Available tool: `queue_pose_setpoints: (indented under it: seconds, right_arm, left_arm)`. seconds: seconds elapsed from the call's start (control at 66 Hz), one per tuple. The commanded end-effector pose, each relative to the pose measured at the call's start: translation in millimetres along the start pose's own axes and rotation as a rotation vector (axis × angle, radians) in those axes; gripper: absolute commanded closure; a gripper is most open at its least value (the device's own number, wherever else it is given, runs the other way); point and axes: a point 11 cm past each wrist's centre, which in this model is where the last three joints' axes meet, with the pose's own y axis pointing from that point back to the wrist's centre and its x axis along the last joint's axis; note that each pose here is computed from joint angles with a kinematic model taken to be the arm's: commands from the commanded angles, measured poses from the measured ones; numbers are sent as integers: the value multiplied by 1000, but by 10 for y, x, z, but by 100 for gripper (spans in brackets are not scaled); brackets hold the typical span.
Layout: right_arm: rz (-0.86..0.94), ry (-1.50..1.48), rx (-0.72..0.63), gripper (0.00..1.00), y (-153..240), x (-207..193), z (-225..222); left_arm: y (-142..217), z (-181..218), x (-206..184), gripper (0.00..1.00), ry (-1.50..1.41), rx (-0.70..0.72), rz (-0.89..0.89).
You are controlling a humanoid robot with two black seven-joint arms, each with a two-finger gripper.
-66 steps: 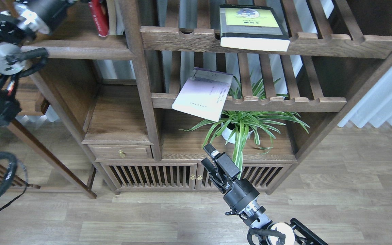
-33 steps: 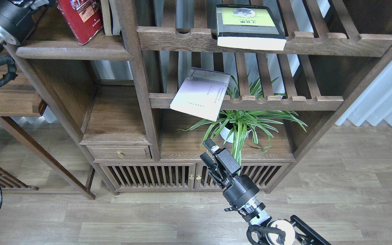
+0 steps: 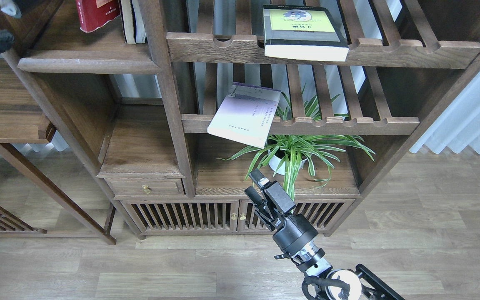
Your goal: Organize books on shelf
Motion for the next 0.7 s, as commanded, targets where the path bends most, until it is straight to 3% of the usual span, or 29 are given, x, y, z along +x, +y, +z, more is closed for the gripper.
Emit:
queue_pose_setpoints:
  seconds: [0.0, 0.682]
  right_arm:
    - [-1, -1, -1, 0, -2, -4, 4]
    - [-7, -2, -2, 0, -13, -21, 8]
  left_arm:
    - [-9, -22, 4, 0, 4, 6, 3]
    - [122, 5, 197, 0, -2, 14, 45]
